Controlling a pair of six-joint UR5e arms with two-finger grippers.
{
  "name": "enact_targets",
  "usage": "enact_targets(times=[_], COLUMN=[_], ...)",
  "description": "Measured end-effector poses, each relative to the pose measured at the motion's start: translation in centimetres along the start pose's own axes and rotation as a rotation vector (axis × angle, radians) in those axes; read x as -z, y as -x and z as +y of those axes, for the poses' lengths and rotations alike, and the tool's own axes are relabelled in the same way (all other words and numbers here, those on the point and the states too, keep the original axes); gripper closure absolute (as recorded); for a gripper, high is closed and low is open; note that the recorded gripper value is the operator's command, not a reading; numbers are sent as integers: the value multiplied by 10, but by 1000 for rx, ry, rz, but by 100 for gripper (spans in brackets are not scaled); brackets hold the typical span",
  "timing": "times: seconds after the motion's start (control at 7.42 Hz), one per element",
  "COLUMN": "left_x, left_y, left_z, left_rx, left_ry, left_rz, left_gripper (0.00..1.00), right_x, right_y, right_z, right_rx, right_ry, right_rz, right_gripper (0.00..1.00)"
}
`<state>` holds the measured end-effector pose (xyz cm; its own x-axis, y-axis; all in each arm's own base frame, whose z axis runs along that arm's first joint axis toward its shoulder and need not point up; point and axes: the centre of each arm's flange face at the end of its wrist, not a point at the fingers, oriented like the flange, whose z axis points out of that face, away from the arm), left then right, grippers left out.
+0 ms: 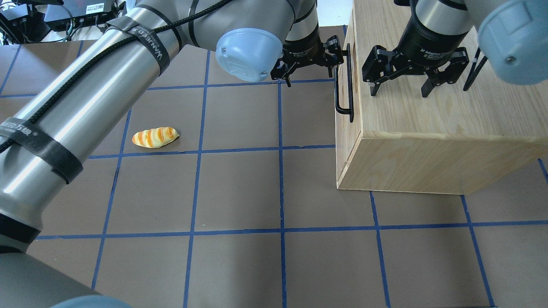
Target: Open upper drawer
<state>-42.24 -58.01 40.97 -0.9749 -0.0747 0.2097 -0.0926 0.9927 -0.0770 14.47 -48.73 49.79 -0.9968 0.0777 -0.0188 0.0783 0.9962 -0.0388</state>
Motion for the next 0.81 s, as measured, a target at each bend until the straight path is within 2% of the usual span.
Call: enact_targets(times=[0.81], left_x=[-3], left_y=[-13], left_z=[8], left_rx=[16], left_ry=[24], left_rz=[27], left_gripper=[0], right_x=[0], right_y=[0], right_z=[0], right_rx=[0], right_ry=[0], right_rz=[0], right_gripper=[0])
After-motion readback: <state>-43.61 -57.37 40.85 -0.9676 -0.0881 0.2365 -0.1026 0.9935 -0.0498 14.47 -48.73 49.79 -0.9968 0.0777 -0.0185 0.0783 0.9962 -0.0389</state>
